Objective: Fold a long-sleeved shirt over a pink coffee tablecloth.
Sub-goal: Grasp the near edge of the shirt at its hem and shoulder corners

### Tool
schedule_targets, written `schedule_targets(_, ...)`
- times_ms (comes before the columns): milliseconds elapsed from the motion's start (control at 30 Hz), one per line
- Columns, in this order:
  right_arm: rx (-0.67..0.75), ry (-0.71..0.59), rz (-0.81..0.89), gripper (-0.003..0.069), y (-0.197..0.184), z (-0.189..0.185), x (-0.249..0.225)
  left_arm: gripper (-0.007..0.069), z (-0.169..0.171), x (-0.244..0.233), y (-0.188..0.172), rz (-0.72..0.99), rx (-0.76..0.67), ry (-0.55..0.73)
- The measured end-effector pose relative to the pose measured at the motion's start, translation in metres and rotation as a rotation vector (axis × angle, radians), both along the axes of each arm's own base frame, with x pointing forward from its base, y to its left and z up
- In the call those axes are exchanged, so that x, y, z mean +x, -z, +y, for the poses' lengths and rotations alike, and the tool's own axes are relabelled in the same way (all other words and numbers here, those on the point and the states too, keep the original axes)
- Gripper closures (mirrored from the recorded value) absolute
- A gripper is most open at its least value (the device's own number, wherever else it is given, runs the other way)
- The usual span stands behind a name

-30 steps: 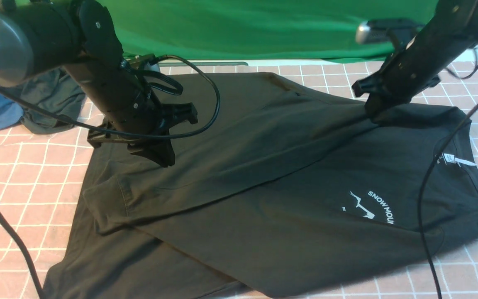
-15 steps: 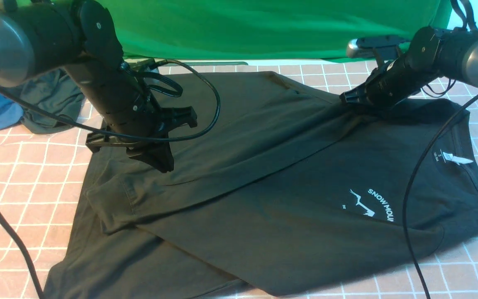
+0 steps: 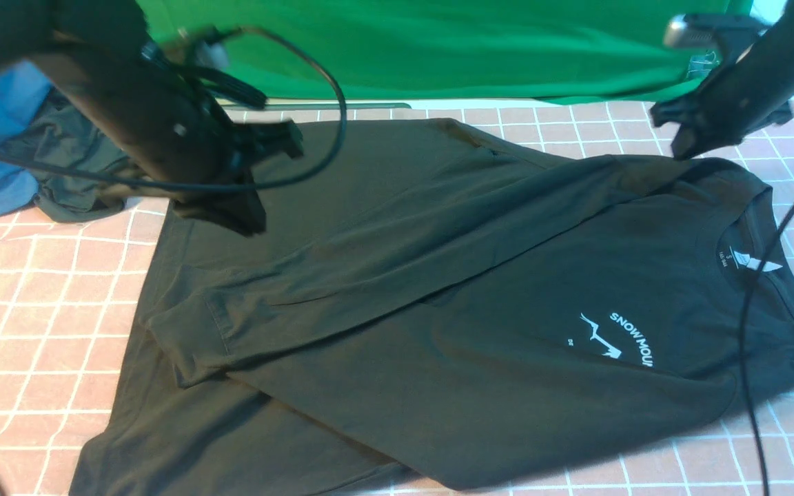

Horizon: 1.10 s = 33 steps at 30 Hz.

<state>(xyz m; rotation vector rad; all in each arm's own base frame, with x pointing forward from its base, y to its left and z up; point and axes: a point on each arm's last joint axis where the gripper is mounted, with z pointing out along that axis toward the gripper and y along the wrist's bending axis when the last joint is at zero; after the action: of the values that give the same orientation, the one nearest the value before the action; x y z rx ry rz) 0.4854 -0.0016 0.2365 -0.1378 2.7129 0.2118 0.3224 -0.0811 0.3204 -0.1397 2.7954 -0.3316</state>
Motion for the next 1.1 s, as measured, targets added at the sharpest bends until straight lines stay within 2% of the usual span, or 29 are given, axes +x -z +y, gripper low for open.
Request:
schedule_targets(100,0.008,-0.055,0.006,0.0602,-0.05,0.005,-0.028,0.0611,0.008,-0.023,-0.018,-0.049,0.023,-0.018)
schedule_targets(167,0.012,-0.063,-0.01,0.0602,-0.065,0.007,-0.039,0.0611,0.012,-0.036,-0.022,-0.056,0.024,-0.031)
schedule_targets(200,0.014,-0.071,-0.031,0.0602,-0.084,0.01,-0.055,0.0611,0.017,-0.054,-0.018,-0.055,0.033,-0.047)
schedule_targets(300,0.016,-0.076,-0.044,0.0602,-0.11,0.013,-0.096,0.0611,0.026,-0.093,-0.002,0.0,0.03,-0.109)
schedule_targets(400,0.019,-0.077,-0.014,0.0602,-0.115,0.014,-0.141,0.0611,0.033,-0.123,0.031,0.061,0.031,-0.163)
schedule_targets(567,0.021,-0.053,-0.011,0.06,-0.097,0.015,-0.203,0.0609,0.041,-0.149,0.078,0.146,0.065,-0.217)
schedule_targets(700,0.027,-0.033,-0.037,0.0599,-0.083,0.015,-0.228,0.0573,0.048,-0.155,0.096,0.149,0.129,-0.246)
schedule_targets(833,0.03,-0.031,-0.038,0.0594,-0.076,0.016,-0.243,0.0477,0.055,-0.148,0.1,0.091,0.197,-0.266)
schedule_targets(900,0.027,-0.047,-0.018,0.0589,-0.073,0.016,-0.245,0.0369,0.062,-0.143,0.103,0.082,0.234,-0.298)
schedule_targets(1100,0.028,-0.051,-0.019,0.0589,-0.073,0.016,-0.246,0.0153,0.08,-0.127,0.122,0.147,0.22,-0.417)
